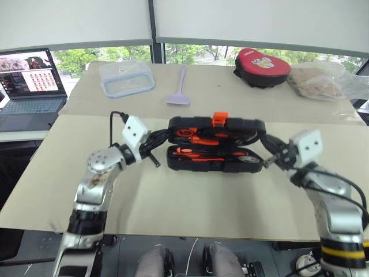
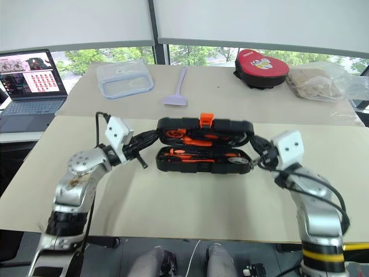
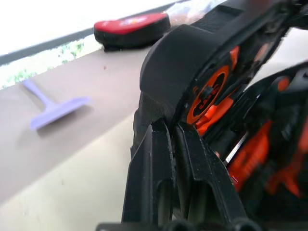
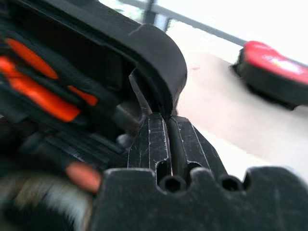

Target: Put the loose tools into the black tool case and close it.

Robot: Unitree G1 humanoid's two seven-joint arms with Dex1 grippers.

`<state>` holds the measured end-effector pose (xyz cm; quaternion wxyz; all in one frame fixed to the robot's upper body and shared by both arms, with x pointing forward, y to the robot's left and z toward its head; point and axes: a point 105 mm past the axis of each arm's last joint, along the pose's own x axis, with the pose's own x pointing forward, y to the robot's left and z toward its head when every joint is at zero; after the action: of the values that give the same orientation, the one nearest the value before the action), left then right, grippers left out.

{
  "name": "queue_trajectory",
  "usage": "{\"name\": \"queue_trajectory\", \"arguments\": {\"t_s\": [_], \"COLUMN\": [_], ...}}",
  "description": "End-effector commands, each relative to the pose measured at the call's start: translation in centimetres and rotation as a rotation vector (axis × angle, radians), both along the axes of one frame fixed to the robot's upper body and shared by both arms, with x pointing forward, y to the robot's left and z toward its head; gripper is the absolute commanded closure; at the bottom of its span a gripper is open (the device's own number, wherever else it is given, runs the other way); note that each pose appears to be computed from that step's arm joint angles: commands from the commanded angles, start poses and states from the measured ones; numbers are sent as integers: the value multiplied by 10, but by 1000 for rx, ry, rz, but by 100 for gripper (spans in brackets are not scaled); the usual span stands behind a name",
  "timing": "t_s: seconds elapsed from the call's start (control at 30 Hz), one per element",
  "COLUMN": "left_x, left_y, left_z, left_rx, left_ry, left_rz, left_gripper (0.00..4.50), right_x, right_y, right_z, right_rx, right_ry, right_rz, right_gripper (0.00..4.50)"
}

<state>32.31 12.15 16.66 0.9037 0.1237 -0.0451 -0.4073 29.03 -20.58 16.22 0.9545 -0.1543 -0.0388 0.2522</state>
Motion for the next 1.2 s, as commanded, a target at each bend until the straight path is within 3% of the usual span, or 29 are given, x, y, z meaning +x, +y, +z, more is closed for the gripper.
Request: {"name": "queue_trajectory", "arguments": {"t_s": [0.03, 0.13, 0.23, 0.33, 0.47, 0.5, 0.6, 0.67, 0.73, 0.93, 1.2], "left_x": [-23, -39, -53, -51, -24, -17, 9, 25, 38, 59, 41], "left_y": [29, 46, 57, 76, 96, 95, 80, 67, 53, -1, -24], "left_z": [13, 7, -3, -15, -20, -18, -15, -14, -12, -13, -32], "left_rx": [-24, -7, 49, 109, 178, 191, 264, 301, 317, 401, 588], "left_ry": [66, 186, 289, 352, 339, 320, 253, 213, 182, 108, 86], "left_rz": [32, -3, -58, -34, 13, 9, -56, -90, -128, -299, -556], "left_gripper": [297, 193, 193, 193, 193, 218, 305, 388, 448, 448, 448], "right_x": [-39, -62, -78, -92, -103, -103, -101, -101, -99, -83, -30], "right_y": [-3, -9, -11, -7, -1, 0, 6, 9, 12, 26, 23], "right_z": [17, 6, -8, -22, -38, -40, -46, -52, -55, -58, -50], "right_rx": [-47, -77, -117, -139, -189, -197, -236, -274, -299, -326, -382], "right_ry": [25, 152, 249, 337, 415, 415, 423, 434, 432, 403, 300], "right_rz": [100, 174, 230, 294, 359, 364, 397, 426, 441, 476, 318], "right_gripper": [296, 292, 292, 292, 292, 292, 362, 438, 450, 450, 450]}}
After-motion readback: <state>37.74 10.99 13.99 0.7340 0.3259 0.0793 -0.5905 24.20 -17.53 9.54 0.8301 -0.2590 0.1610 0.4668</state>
